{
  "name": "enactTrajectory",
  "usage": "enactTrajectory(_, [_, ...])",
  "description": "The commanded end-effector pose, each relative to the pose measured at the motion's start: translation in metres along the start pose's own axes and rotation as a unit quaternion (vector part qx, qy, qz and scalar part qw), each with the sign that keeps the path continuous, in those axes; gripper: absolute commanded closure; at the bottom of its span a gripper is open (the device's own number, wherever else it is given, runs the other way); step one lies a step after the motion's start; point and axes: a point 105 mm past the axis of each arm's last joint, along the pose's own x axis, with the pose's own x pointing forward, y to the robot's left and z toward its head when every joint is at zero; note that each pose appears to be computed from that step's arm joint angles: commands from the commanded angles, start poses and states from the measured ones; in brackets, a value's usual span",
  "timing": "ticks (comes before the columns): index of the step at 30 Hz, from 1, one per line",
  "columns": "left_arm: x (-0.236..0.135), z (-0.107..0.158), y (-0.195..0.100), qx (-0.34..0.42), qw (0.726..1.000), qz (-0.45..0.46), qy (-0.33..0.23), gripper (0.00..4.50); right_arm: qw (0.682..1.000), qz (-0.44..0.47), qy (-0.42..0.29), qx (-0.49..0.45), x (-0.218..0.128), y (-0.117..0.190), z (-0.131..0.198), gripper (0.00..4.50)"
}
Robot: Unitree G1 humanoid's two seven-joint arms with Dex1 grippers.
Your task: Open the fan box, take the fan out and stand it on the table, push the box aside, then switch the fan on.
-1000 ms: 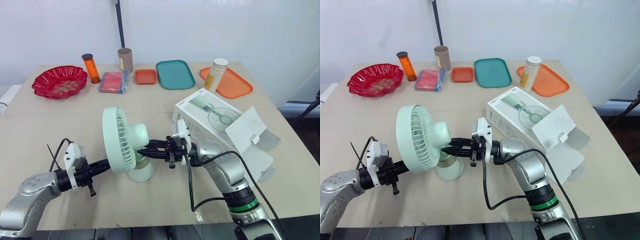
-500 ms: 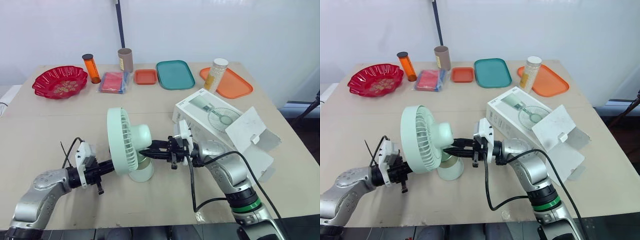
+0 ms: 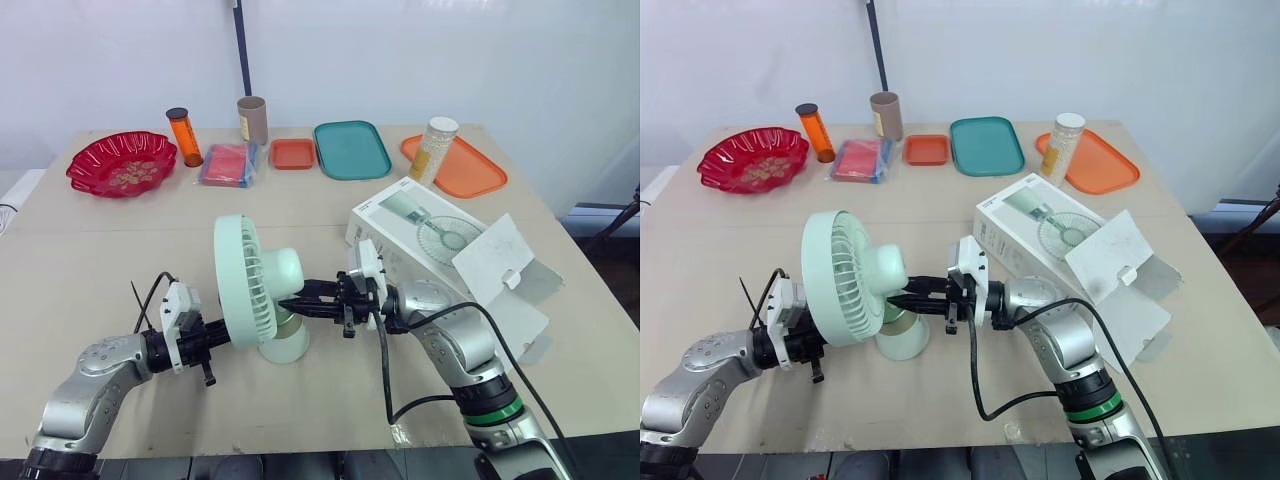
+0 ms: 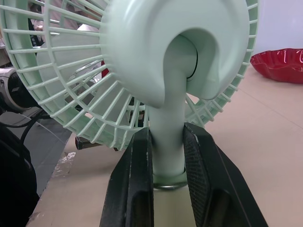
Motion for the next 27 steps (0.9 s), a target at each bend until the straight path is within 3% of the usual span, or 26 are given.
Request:
enactTrajectory(1, [0.0057,0.004,-0.0053,0.01,1.0,-0.024,0.0,4.45,1.0,-0.003,-0.006,-0.019,0.0011,0.0,0.0078,4.16])
enactTrajectory(27, [0.0059,0.0019,-0.0092,0.007,0.999,-0.04,0.007,4.45,1.0,-0.005,-0.005,-0.02,0.0007,0.0013,0.0071,4.16])
